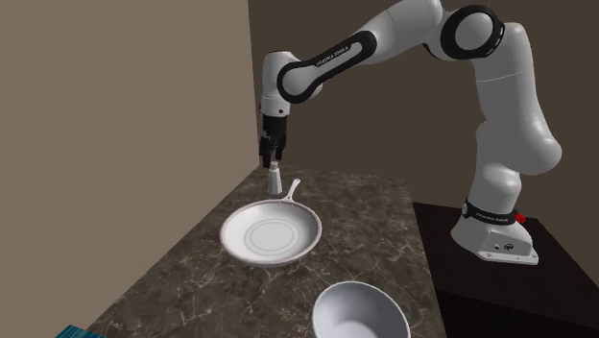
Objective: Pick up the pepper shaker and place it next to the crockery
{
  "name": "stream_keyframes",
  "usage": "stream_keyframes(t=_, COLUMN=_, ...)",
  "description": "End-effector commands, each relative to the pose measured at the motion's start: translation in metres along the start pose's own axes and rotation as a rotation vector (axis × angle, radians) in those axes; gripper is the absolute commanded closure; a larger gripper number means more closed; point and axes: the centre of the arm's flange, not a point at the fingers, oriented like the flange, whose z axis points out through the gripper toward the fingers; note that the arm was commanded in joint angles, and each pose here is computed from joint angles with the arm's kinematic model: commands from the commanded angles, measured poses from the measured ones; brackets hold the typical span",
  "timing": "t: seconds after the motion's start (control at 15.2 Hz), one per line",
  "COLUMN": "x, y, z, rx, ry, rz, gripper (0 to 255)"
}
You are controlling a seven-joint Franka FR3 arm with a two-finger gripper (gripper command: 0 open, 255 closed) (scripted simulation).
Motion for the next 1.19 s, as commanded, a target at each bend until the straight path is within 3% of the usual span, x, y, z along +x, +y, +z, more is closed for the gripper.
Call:
stream_keyframes(t=0.0, x=-0.0003, y=-0.0001, z=0.0146, rx=0.000, ry=0.000, rz=0.000, gripper=0)
stream_keyframes(t=0.53, x=-0.0003, y=-0.0001, z=0.0145, rx=0.000, ry=0.000, rz=0.000, gripper=0)
stream_keyframes(t=0.59, x=-0.0003, y=-0.0001, z=0.0145, rx=0.000, ry=0.000, rz=0.000, gripper=255)
stream_keyframes(t=1.12, x=-0.0002, y=0.0000, z=0.0145, rx=0.000, ry=0.000, rz=0.000, gripper=255)
